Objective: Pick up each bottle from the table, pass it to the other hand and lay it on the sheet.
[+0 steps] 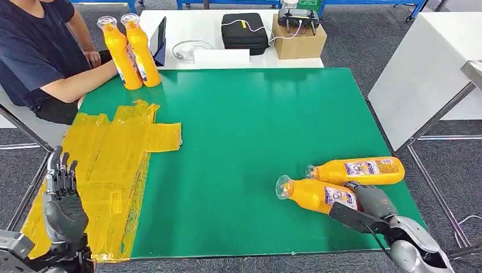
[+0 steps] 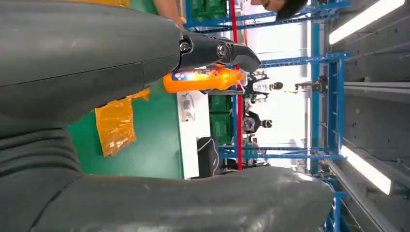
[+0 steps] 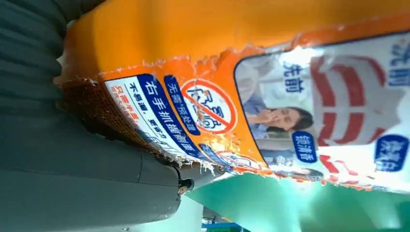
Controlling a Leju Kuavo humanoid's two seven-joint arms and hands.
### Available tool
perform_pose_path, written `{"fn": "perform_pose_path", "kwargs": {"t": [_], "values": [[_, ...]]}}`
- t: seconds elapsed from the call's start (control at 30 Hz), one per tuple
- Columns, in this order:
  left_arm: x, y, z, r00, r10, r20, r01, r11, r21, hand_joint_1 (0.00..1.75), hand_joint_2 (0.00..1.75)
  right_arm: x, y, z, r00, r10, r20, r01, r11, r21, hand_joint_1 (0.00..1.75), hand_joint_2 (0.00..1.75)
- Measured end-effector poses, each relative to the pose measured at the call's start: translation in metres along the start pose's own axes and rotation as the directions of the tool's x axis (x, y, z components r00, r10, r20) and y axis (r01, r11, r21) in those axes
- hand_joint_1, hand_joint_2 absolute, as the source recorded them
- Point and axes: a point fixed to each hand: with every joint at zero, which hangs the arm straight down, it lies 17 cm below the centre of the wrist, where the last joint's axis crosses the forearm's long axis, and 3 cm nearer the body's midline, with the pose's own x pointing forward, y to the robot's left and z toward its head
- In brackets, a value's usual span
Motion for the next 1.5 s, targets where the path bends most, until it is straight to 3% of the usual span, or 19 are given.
{"fn": "perform_pose_path", "kwargs": {"t": [0.13,0.17,0.2,0.33,0.63,0.83,1.0,1.2,1.4,1.5], "values": [[0.0,0.001,0.0,1.0,-0.001,0.0,0.001,1.0,0.001,0.0,0.0,0.002,0.0,-0.001,1.0,-0.003,0.002,0.003,1.0,-0.002,1.75,1.75],[-0.002,-0.001,0.001,1.0,0.015,-0.015,-0.016,1.0,-0.008,0.0,1.75,0.011,-0.004,-0.003,0.999,-0.031,0.036,0.032,0.999,-0.022,1.75,1.75],[-0.009,-0.008,0.007,0.992,0.097,-0.08,-0.1,0.994,-0.039,0.0,1.75,0.049,-0.022,-0.007,0.982,-0.119,0.148,0.133,0.987,-0.086,1.75,1.75],[-0.017,-0.035,0.026,0.957,0.222,-0.186,-0.243,0.966,-0.093,0.0,1.75,0.128,-0.063,-0.007,0.916,-0.224,0.334,0.291,0.942,-0.166,1.75,1.75],[-0.015,-0.094,0.042,0.852,0.435,-0.293,-0.483,0.868,-0.115,0.0,1.75,0.244,-0.119,-0.023,0.781,-0.28,0.558,0.439,0.881,-0.173,1.75,1.75],[-0.016,-0.117,0.052,0.817,0.47,-0.335,-0.538,0.83,-0.148,0.0,1.75,0.304,-0.119,-0.039,0.722,-0.309,0.619,0.468,0.877,-0.108,1.75,1.75],[-0.015,-0.128,0.054,0.807,0.479,-0.346,-0.555,0.815,-0.167,0.0,1.75,0.33,-0.11,-0.047,0.702,-0.33,0.631,0.467,0.883,-0.058,1.75,1.75],[-0.01,-0.141,0.048,0.816,0.479,-0.323,-0.553,0.81,-0.196,0.0,1.75,0.363,-0.092,-0.06,0.687,-0.353,0.636,0.446,0.895,0.014,1.75,1.75],[-0.004,-0.144,0.033,0.893,0.394,-0.218,-0.436,0.877,-0.199,0.0,1.75,0.388,-0.068,-0.066,0.684,-0.366,0.631,0.413,0.907,0.079,1.75,1.75],[-0.002,-0.151,0.027,0.886,0.408,-0.219,-0.451,0.869,-0.205,0.0,1.75,0.404,-0.047,-0.065,0.685,-0.366,0.63,0.376,0.918,0.123,1.75,1.75]]}}
